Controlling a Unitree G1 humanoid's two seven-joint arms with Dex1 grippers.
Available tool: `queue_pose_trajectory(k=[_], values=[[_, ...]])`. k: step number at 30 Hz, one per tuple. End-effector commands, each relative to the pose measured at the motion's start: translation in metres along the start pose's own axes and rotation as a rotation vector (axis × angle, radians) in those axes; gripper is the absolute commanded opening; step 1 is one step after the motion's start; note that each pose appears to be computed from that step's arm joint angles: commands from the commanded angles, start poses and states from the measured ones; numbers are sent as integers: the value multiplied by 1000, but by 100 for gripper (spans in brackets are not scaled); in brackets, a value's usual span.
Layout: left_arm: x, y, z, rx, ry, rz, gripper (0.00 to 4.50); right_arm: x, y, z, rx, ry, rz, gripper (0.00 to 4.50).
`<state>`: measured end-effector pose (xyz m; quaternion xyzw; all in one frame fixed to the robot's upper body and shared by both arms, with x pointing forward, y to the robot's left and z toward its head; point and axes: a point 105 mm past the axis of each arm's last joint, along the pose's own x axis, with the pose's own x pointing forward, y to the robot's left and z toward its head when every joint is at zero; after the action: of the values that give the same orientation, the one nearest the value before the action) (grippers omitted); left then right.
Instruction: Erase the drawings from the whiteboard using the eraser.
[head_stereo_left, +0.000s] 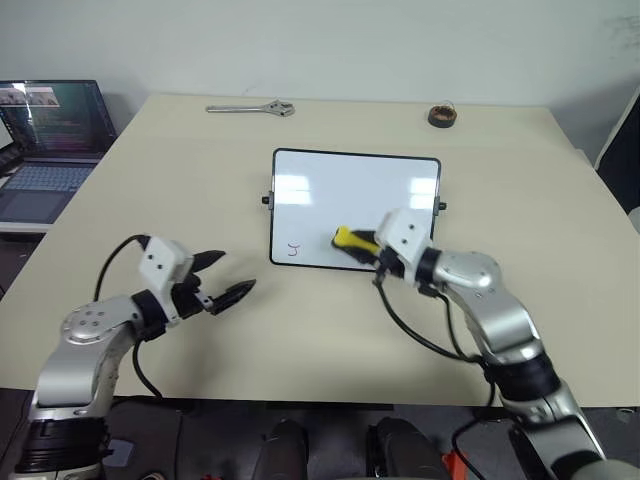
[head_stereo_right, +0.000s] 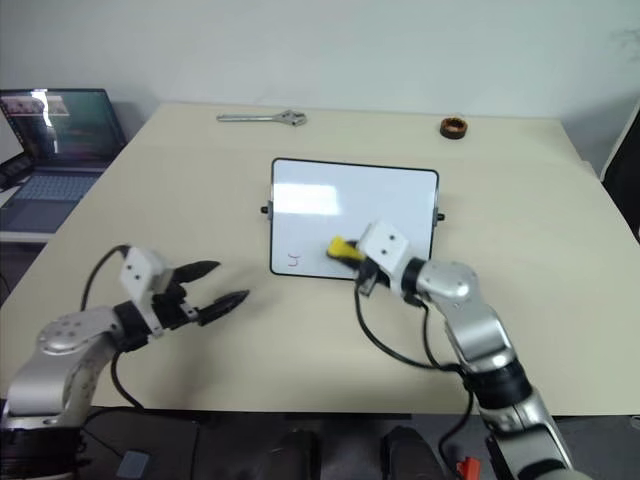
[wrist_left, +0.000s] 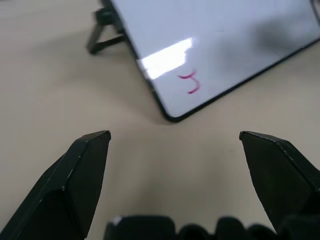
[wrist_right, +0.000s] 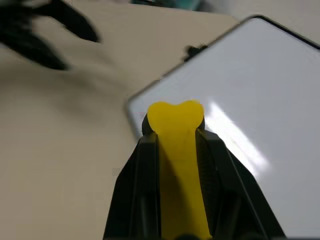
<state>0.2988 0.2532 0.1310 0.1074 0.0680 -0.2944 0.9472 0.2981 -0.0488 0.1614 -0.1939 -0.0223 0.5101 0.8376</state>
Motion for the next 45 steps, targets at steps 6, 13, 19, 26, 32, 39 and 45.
queue_pose_trajectory(k=[6, 13, 19, 26, 32, 39, 45], values=[[-23, 17, 3, 29, 3, 69, 450, -18, 13, 6, 30, -24, 82, 67], [-24, 12, 12, 43, 7, 70, 450, 10, 17, 19, 28, -88, 97, 67], [-23, 6, 16, 50, 22, 58, 450, 45, -11, 16, -221, 17, -41, 67], [-17, -1, 18, 56, 34, 25, 450, 106, -18, 32, -439, 44, -54, 66], [-13, -13, 15, 62, 60, -48, 450, 146, -21, 30, -548, 111, -59, 65], [-14, -21, 9, 57, 81, -76, 450, 150, -5, -16, -580, 262, 82, 61], [-16, -17, 0, 47, 87, -73, 450, 141, 0, -33, -597, 312, 137, 52]])
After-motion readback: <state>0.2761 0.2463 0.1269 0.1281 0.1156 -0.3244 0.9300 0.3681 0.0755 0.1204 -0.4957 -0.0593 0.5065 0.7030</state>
